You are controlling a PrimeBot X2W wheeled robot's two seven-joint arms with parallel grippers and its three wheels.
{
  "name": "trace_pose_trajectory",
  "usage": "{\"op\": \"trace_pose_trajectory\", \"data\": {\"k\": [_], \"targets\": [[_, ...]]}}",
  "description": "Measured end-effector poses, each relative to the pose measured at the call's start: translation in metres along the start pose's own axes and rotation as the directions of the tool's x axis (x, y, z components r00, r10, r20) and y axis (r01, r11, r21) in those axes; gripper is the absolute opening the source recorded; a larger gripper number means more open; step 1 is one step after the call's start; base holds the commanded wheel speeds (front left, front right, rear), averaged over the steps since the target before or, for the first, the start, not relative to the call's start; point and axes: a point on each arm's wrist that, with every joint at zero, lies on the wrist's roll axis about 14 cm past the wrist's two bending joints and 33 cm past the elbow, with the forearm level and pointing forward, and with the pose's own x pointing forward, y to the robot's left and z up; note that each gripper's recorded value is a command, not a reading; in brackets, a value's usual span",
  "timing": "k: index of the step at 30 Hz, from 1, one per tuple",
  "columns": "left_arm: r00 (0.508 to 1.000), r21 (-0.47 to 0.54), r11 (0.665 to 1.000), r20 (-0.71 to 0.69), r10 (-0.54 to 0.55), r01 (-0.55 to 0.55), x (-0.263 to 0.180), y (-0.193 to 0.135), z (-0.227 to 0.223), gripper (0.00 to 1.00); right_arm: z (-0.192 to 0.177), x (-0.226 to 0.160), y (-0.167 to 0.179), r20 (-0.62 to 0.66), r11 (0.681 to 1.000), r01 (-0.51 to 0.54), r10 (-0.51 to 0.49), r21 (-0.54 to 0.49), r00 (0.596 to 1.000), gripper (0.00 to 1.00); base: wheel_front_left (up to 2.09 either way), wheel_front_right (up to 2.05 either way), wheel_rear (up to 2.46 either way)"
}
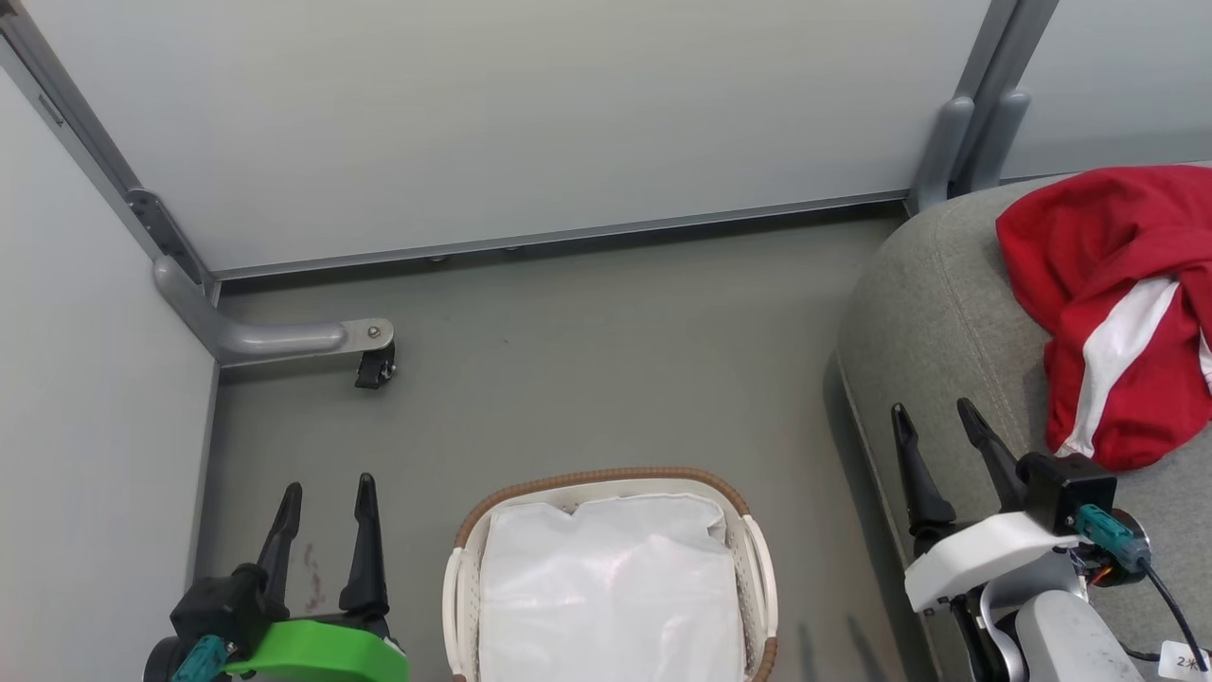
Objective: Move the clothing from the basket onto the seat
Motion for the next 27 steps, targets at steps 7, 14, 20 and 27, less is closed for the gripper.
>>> {"op": "trace_pose_trajectory", "data": {"k": [7,14,20,27], "targets": [[1.0,0.001,1.0,0.001,0.001,-0.001,-0.001,0.0,0.0,1.0,-0.002,-0.001,0.005,-0.007,1.0,-0.012,0.012,0.006,1.0,1.0,0.0,0.0,0.0],[1.0,0.003,1.0,0.0,0.001,-0.001,-0.002,0.0,0.0,1.0,-0.004,-0.003,0.006,-0.012,1.0,-0.017,0.017,0.008,1.0,1.0,0.0,0.0,0.0],[1.0,-0.001,1.0,-0.013,0.007,-0.007,-0.003,0.002,-0.004,0.0,-0.006,-0.005,0.007,-0.018,1.0,-0.018,0.019,0.009,1.0,0.0,0.0,0.0,0.0],[0.998,-0.046,0.999,-0.056,0.026,-0.028,-0.007,0.005,-0.017,0.0,-0.027,-0.015,0.003,-0.088,0.998,0.015,-0.01,0.063,0.996,0.0,0.0,0.0,0.0]]}}
